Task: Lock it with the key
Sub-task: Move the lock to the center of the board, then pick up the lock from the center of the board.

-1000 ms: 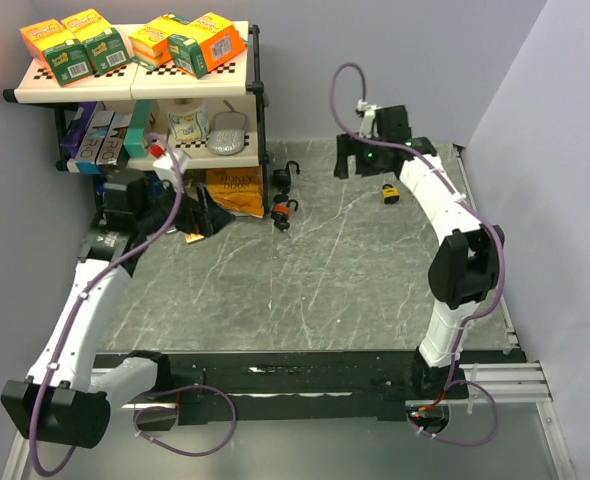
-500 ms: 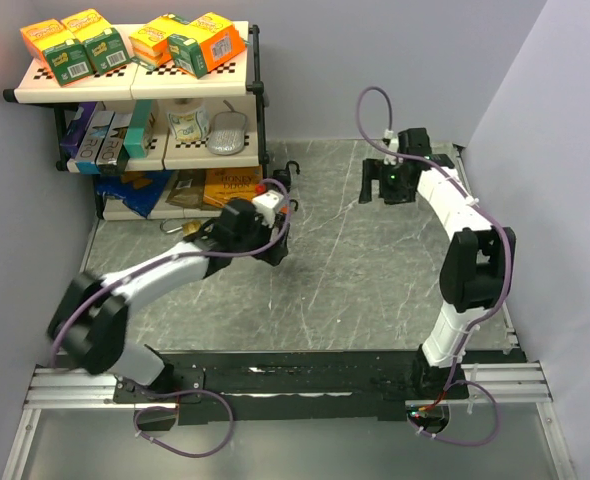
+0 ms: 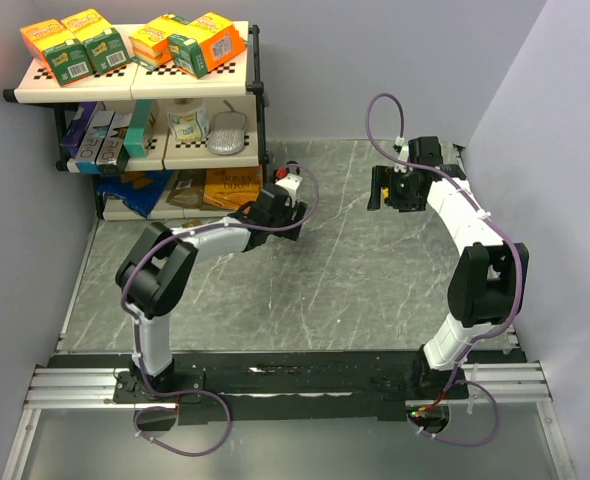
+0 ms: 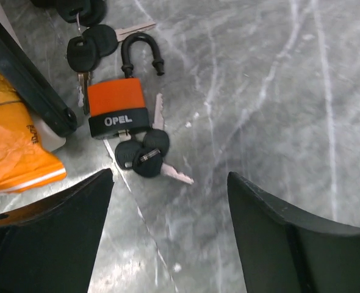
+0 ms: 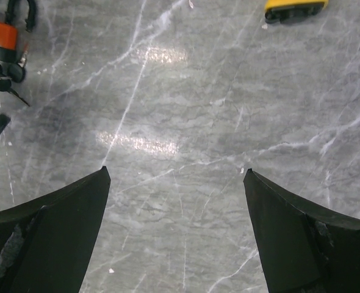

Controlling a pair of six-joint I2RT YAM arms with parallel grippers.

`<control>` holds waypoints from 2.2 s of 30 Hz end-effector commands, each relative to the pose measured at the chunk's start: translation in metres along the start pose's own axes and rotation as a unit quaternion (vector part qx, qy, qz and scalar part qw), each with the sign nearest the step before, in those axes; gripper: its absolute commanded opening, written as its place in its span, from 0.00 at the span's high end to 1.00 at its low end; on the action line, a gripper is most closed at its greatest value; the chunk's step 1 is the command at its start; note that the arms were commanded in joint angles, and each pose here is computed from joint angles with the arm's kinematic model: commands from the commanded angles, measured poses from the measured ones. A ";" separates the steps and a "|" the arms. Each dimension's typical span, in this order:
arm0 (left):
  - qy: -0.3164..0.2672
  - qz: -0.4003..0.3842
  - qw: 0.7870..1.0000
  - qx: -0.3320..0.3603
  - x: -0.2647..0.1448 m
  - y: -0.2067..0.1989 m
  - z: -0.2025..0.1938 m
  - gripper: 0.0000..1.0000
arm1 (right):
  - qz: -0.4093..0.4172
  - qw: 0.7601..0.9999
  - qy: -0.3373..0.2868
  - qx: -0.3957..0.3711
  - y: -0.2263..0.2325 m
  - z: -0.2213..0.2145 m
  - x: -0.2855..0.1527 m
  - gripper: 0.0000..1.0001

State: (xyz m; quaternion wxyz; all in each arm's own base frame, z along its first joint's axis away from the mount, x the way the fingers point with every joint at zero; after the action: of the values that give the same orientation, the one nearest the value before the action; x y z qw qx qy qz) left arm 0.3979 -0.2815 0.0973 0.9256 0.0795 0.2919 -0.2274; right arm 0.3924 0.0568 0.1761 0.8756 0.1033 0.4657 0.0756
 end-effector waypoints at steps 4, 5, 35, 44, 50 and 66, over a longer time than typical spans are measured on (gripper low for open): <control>-0.022 0.053 0.998 -0.020 0.026 0.006 0.009 0.22 | -0.001 0.999 -0.051 0.000 0.006 0.013 -0.030 0.00; -0.024 0.057 0.998 -0.020 0.027 0.007 0.010 0.21 | 0.000 0.999 -0.051 -0.001 0.006 0.013 -0.031 0.00; 0.032 0.061 0.998 -0.006 0.073 0.009 -0.023 0.35 | 0.006 0.998 -0.055 0.000 0.008 0.012 -0.036 0.00; 0.104 0.033 0.994 -0.001 0.014 -0.027 -0.053 0.70 | 0.004 0.998 -0.062 0.002 0.008 0.008 -0.039 0.00; 0.170 -0.001 0.985 0.006 -0.013 -0.031 -0.085 0.65 | 0.010 0.998 -0.065 0.009 0.009 -0.001 -0.041 0.01; 0.186 0.031 0.982 -0.010 0.014 -0.031 -0.071 0.22 | 0.013 0.997 -0.069 0.009 0.011 -0.002 -0.046 0.00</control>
State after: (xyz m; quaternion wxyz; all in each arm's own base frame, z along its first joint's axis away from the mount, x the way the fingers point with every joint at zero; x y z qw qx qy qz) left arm 0.3583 -0.3003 0.0477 0.8734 0.1168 0.4282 -0.2004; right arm 0.3640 0.0564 0.1934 0.8884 0.1155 0.4380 0.0744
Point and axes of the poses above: each gripper's point midway between its finger pads, its own x axis out along the fingers, its own y axis along the line the jaws close on, z = x × y, the point moved 3 cm from there along -x, back along the fingers, and after that the axes turned 4 degrees about x, right-handed, at the moved point
